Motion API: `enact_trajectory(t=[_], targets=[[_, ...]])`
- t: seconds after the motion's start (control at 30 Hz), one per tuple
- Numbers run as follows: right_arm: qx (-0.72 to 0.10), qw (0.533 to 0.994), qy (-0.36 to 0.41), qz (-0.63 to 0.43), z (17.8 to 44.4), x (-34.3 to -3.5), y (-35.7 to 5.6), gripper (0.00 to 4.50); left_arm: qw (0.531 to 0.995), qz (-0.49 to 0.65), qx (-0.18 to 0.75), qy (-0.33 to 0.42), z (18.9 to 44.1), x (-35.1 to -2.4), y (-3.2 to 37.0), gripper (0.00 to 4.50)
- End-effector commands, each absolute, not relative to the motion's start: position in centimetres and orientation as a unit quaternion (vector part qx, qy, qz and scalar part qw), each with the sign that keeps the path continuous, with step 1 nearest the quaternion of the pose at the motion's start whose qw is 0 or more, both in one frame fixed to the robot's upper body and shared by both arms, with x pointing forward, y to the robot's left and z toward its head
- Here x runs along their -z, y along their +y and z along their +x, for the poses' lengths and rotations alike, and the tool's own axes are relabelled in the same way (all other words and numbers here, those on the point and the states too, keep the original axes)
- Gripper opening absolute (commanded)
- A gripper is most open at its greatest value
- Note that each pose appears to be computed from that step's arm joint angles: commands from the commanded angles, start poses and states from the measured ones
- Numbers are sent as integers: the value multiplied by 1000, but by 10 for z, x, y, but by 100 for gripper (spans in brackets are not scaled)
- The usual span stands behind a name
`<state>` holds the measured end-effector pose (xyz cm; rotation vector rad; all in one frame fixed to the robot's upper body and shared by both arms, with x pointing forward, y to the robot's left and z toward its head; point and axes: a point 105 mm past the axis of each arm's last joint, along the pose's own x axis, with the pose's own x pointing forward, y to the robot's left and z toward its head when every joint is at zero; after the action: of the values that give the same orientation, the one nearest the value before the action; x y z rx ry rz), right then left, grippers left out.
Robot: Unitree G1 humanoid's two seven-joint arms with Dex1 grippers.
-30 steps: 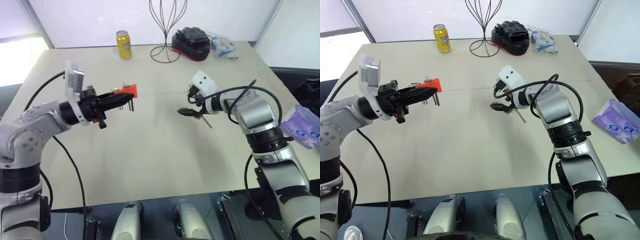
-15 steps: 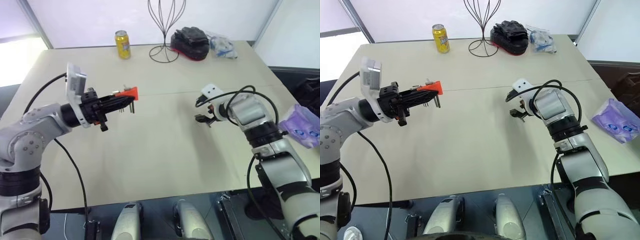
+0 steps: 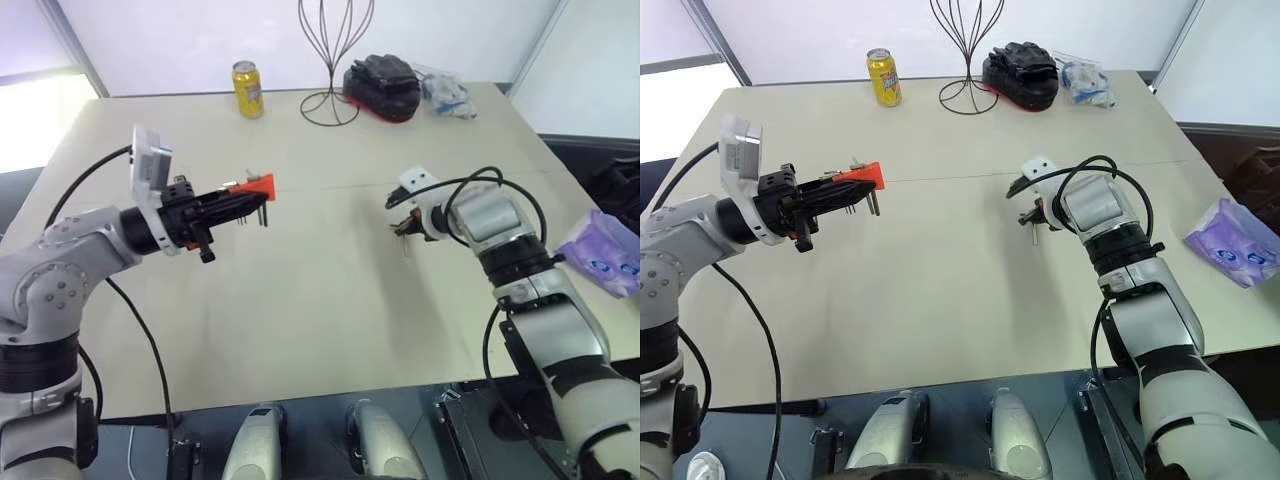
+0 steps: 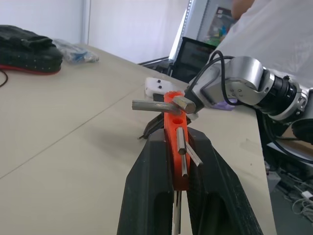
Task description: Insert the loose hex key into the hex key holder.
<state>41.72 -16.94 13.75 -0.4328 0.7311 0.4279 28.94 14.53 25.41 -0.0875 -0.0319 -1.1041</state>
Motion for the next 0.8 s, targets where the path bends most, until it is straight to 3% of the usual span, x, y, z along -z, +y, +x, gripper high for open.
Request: enact_trajectory(t=[0.03, 0.13, 0.2, 0.33, 0.43, 0.6, 0.8], targets=[[-208, 908, 304, -201, 421, -151, -165, 6, 852, -27, 522, -39, 286, -265, 148, 0], [-221, 927, 238, -189, 425, -166, -154, 6, 851, -28, 523, -38, 287, -264, 148, 0], [-229, 940, 107, -228, 427, -195, -139, 6, 850, -29, 524, -39, 289, -265, 146, 0], [-254, 948, -108, -158, 411, -255, -107, 6, 849, -33, 526, -43, 290, -267, 145, 0], [-255, 905, -278, -199, 381, -293, -80, 6, 849, -37, 525, -48, 293, -269, 143, 0], [-301, 862, -366, -181, 350, -309, -42, 6, 848, -36, 526, -50, 295, -271, 142, 0], [-362, 816, -395, -216, 329, -314, -23, 6, 848, -16, 528, -45, 298, -269, 140, 0]])
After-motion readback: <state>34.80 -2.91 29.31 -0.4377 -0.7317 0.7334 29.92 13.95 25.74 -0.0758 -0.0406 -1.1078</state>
